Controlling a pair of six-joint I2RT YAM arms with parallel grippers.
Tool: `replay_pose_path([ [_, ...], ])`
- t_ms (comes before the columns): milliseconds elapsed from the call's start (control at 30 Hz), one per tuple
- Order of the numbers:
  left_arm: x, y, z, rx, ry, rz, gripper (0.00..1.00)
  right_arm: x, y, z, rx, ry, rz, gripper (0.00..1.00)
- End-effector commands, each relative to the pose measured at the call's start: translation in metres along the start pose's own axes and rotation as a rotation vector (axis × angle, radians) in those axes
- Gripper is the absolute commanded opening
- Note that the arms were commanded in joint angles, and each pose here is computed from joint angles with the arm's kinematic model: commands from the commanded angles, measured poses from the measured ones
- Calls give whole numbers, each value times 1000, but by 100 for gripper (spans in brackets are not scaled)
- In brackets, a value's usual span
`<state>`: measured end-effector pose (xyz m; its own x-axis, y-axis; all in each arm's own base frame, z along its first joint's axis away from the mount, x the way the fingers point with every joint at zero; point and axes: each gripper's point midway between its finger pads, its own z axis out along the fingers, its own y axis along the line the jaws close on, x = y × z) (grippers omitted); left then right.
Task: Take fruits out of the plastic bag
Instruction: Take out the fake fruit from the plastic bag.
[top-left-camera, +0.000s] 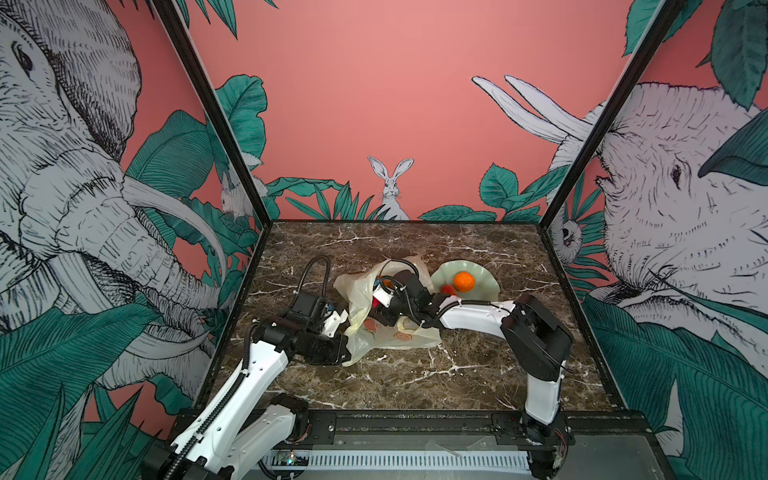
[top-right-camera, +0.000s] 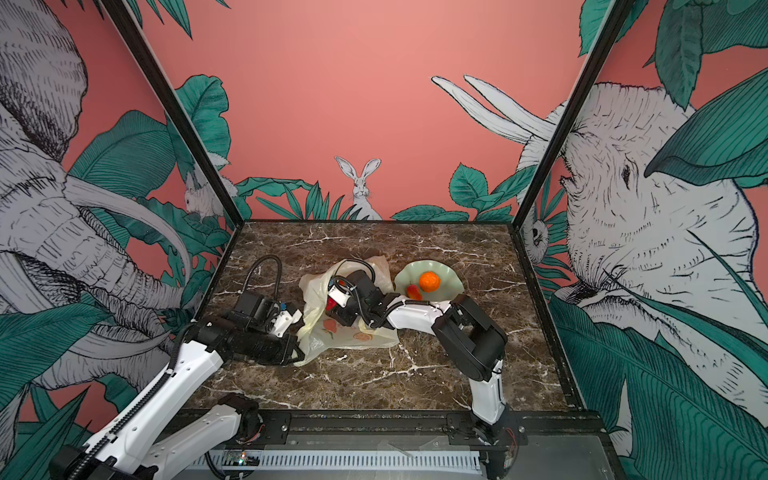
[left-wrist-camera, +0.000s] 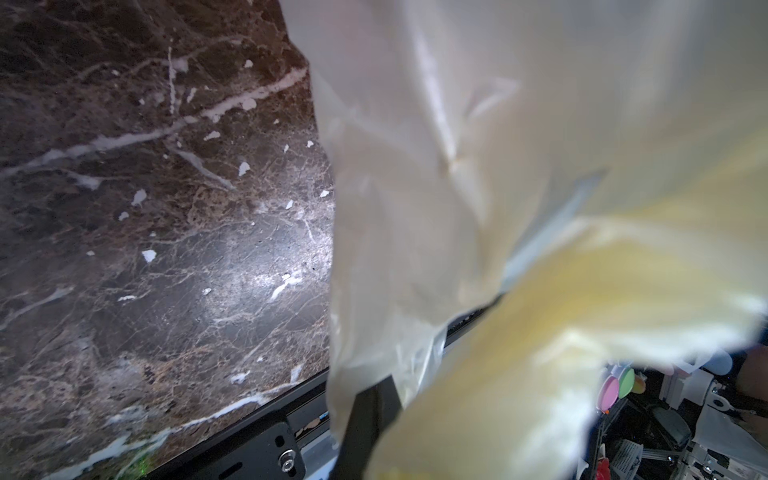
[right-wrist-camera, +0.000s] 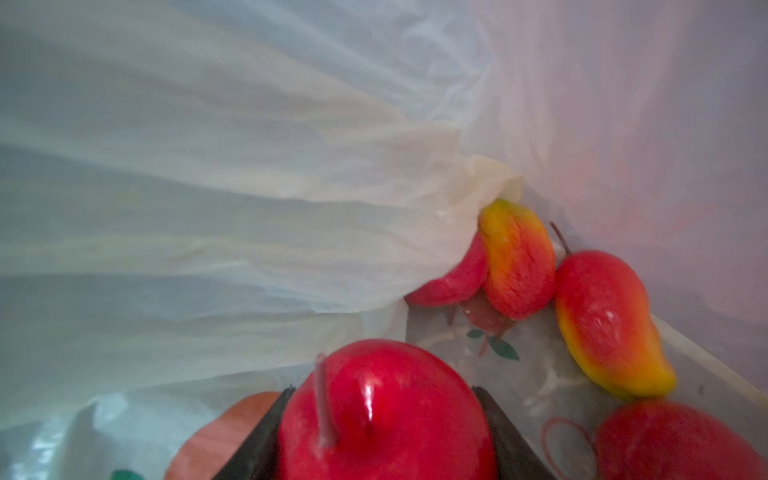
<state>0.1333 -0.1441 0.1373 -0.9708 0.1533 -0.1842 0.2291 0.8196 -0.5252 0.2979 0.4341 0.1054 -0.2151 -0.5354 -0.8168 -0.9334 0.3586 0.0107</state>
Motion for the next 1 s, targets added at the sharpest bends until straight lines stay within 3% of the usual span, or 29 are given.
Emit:
replay_pose_path([
  [0,-2,0,-6,-13,-26,16,0,-12,19,-14,-85,0,-19,38],
  [300,-38,-8,-26,-34,-230,62,0,19,23,-32,-69,144,22,39],
  [600,-45,-15,-37,-51,-258,227,0,8,31,-46,-105,79,-86,39],
  [767,-52,-19,-25,8,-290,252,0,-2,34,-56,-99,18,-127,40],
  [867,-52,-7,-24,-53,-292,222,0,-8,32,-63,-77,-8,-135,39],
  [967,-52,-9,-21,-33,-294,228,0,-16,31,-71,-57,-42,-148,39],
])
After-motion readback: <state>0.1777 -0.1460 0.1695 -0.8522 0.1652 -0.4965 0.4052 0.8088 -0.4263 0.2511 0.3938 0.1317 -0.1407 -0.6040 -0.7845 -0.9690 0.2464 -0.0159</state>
